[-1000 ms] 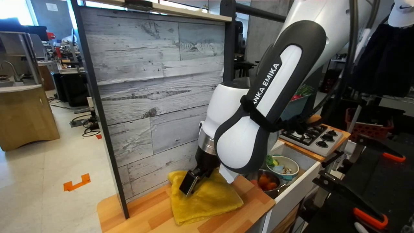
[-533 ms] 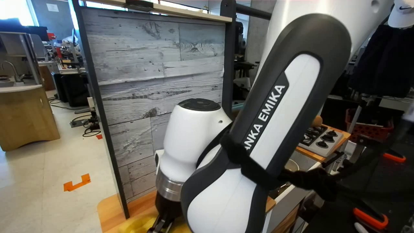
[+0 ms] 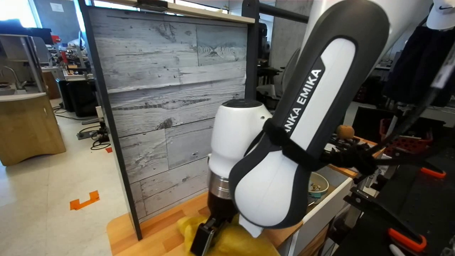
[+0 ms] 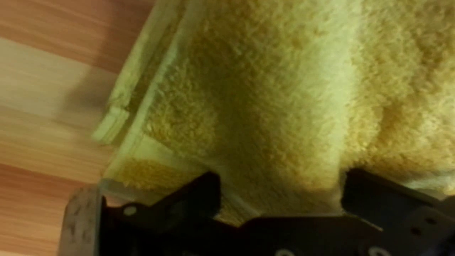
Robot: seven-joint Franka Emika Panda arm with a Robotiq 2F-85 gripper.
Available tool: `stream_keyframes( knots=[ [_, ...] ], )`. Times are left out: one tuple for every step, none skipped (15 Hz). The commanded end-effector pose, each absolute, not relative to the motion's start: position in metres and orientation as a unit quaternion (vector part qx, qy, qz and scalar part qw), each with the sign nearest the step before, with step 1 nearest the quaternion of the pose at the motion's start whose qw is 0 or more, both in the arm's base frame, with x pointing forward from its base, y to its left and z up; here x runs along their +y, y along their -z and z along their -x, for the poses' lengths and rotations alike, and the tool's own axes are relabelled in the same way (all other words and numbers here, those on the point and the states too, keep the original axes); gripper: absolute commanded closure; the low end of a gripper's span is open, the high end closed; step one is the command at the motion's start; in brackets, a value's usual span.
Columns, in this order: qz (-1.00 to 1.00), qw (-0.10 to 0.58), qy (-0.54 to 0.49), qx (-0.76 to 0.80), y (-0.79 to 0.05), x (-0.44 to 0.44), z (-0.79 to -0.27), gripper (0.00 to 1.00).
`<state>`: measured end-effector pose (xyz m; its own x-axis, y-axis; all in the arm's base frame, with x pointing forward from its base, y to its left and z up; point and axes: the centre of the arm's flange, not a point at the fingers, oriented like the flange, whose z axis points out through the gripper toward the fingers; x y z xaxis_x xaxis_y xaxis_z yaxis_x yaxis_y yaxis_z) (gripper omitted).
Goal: Pick the objects on the counter and the stove and put them in the pots in the sink, then wipe the counter with the cloth
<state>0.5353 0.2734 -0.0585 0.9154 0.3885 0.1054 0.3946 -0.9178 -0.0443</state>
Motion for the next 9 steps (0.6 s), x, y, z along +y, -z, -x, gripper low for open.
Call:
stream_keyframes(
  knots=[
    [0.993, 0.018, 0.043, -0.108, 0.054, 0.179, -0.509, 0.00],
    [0.993, 0.015, 0.048, -0.105, 0.055, 0.163, -0.506, 0.00],
    [0.993, 0.017, 0.047, -0.110, 0.060, 0.158, -0.505, 0.00],
    [0.991, 0.018, 0.046, -0.122, 0.065, 0.160, -0.504, 0.00],
    [0.988, 0.028, 0.048, -0.144, 0.072, 0.176, -0.507, 0.00],
    [0.984, 0.041, 0.052, -0.167, 0.078, 0.200, -0.513, 0.00],
    [0.979, 0.047, 0.061, -0.190, 0.079, 0.222, -0.517, 0.00],
    [0.974, 0.055, 0.063, -0.209, 0.080, 0.254, -0.518, 0.00],
    [0.969, 0.063, 0.067, -0.228, 0.079, 0.278, -0.519, 0.00]
  ],
)
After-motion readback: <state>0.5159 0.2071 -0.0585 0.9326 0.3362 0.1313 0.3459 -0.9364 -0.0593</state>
